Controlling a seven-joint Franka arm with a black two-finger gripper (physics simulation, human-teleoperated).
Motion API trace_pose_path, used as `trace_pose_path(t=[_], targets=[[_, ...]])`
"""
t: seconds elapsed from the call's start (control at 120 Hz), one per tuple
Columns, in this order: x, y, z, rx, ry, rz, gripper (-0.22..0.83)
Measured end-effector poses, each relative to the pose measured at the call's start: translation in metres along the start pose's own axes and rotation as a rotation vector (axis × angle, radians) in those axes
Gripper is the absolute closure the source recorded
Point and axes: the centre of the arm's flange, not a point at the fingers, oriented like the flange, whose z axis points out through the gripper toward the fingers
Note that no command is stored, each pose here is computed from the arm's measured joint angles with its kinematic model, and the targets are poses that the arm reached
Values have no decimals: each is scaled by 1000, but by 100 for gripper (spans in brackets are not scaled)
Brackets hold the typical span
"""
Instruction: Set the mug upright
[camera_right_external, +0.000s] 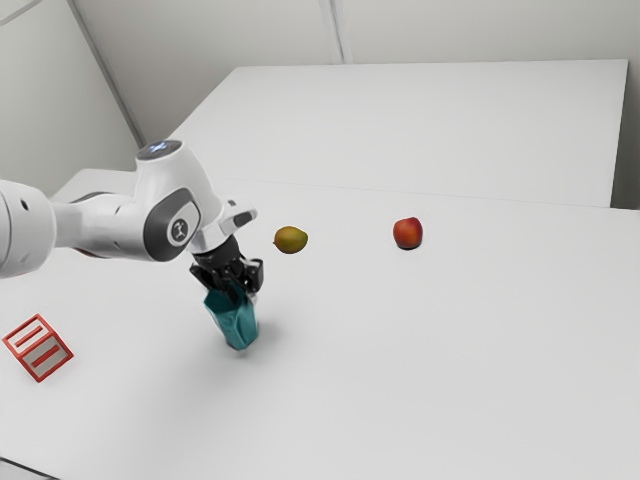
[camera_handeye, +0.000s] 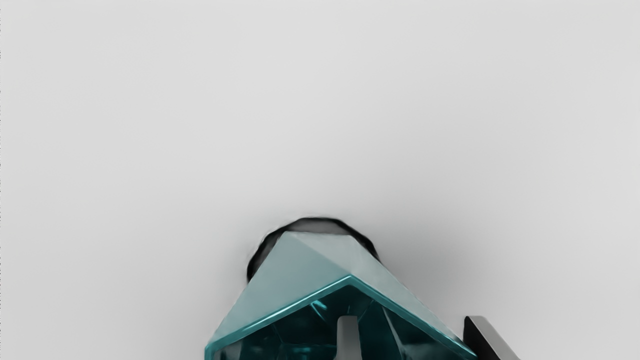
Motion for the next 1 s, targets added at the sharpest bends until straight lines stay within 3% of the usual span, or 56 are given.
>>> trace_pose_path(t=[0.183, 0.308, 0.45, 0.758, 1.0], targets=[[-3, 9, -29, -5, 56, 21, 35], [-6, 13, -53, -10, 97, 29, 21], [7, 21, -97, -20, 128, 41, 12], [43, 30, -203, -20, 67, 56, 4], [52, 36, -263, 20, 1, 81, 2]])
